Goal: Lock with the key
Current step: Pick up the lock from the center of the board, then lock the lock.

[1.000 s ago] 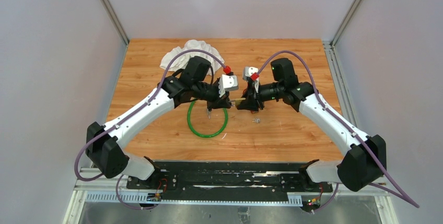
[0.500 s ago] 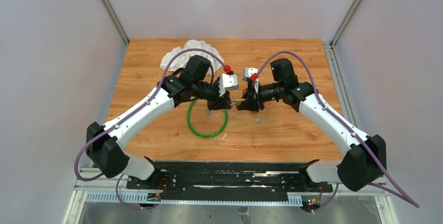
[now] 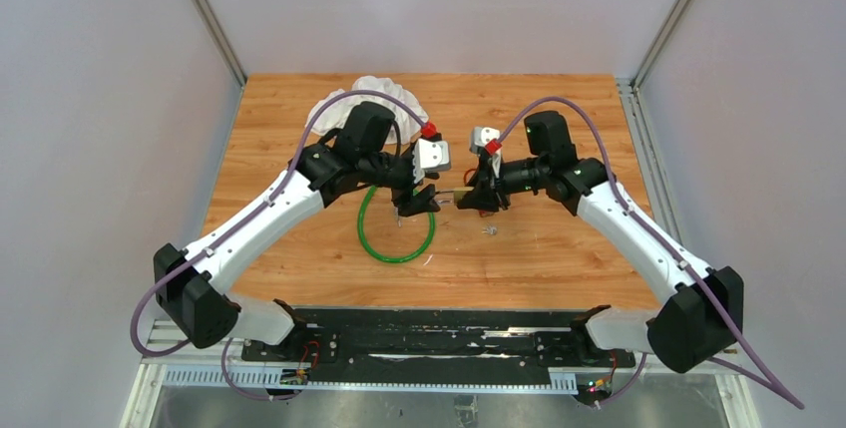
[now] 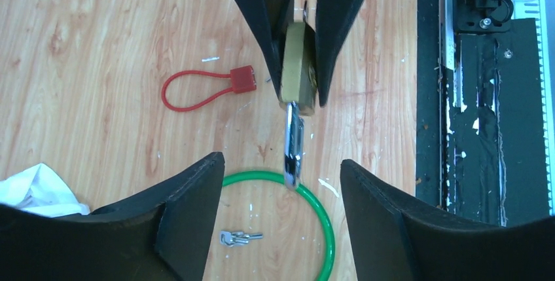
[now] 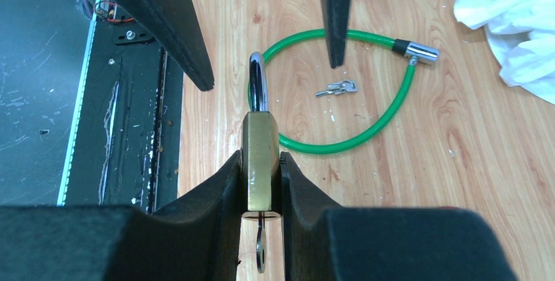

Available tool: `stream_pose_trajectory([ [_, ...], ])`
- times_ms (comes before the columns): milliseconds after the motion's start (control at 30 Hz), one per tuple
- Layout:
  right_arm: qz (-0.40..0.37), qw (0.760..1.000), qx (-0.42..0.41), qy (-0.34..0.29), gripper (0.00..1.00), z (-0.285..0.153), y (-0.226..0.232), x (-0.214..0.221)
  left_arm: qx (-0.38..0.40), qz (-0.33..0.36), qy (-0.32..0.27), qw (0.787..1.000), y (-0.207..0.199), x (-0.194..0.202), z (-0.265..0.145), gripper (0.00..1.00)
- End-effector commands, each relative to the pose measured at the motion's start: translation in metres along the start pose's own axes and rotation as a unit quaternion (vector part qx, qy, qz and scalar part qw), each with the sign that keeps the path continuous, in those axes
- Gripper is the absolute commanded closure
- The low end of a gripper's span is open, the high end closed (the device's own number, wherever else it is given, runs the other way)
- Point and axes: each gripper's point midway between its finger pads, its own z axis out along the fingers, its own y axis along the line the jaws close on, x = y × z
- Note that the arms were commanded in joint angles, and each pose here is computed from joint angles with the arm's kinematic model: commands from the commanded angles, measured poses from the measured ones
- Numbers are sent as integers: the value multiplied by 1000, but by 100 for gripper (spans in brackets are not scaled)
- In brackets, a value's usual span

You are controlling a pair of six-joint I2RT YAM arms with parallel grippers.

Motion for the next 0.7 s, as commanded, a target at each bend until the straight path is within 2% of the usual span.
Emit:
stream_pose_trajectory([
  [0,-23,999,7,-39,99,-22,2,-22,-8,11,-8,1000,1,-7,-8,31],
  [167,-26,998,8,-53,99,-32,5,-27,6,-10,-22,1000,2,-9,-8,41],
  [367,-23,998,7,-56,99,-32,4,-27,29,-45,-27,998,3,-12,4,58],
  [667,-19,998,4,-58,100,-31,4,-25,59,-65,-39,995,-1,-16,12,69],
])
